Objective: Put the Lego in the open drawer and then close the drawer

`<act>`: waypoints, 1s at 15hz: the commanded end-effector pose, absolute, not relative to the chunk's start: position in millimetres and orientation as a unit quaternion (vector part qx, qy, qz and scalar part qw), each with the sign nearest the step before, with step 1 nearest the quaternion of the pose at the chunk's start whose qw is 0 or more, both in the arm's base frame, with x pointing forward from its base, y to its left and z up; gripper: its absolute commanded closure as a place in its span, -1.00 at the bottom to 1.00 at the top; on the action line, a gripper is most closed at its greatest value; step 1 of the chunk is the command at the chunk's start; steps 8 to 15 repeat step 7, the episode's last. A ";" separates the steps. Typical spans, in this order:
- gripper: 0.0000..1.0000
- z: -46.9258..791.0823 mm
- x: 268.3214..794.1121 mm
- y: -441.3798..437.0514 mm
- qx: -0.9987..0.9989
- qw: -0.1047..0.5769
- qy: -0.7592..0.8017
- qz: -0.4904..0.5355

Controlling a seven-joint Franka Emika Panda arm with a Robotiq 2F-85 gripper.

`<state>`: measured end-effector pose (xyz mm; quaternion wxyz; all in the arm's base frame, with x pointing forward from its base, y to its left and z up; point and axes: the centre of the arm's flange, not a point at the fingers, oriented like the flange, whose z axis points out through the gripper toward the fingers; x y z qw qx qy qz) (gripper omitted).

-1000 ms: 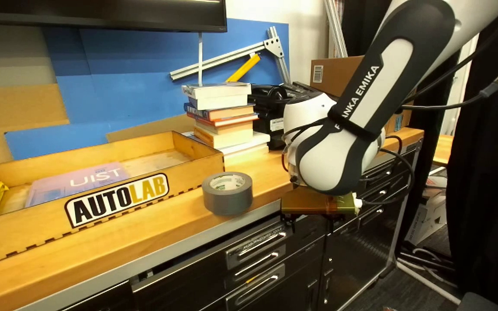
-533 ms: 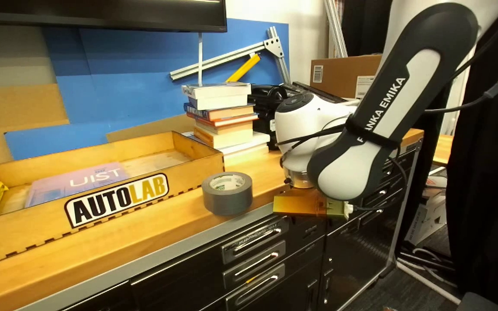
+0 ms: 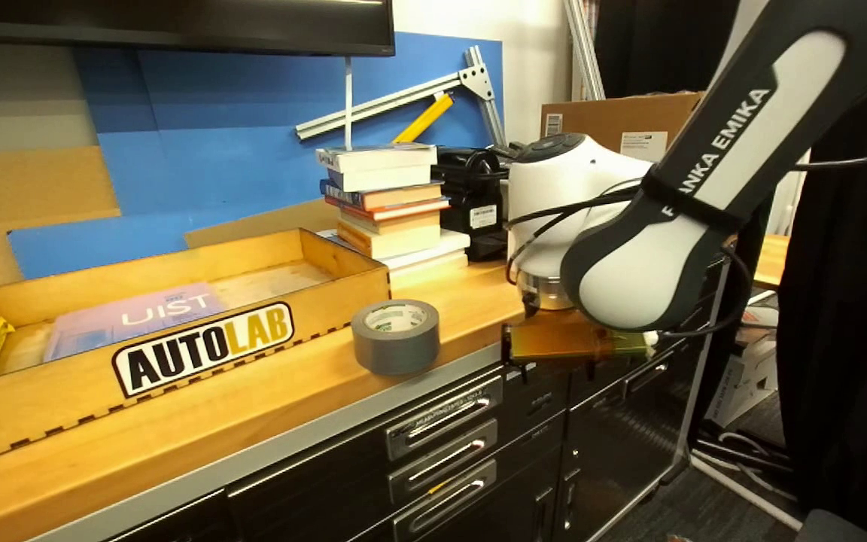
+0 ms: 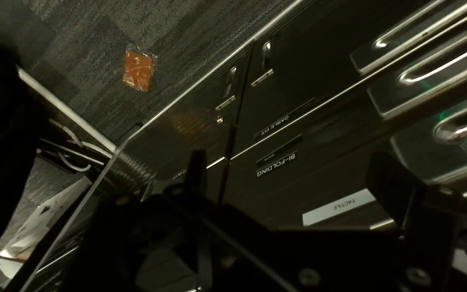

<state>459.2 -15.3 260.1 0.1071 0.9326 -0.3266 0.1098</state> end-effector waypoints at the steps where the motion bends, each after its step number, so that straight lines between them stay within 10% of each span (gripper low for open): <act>1: -1.00 334.7 425.5 -36.6 0.963 0.089 -0.238 0.086; 15: -1.00 318.4 415.8 6.8 0.980 0.072 -0.174 0.065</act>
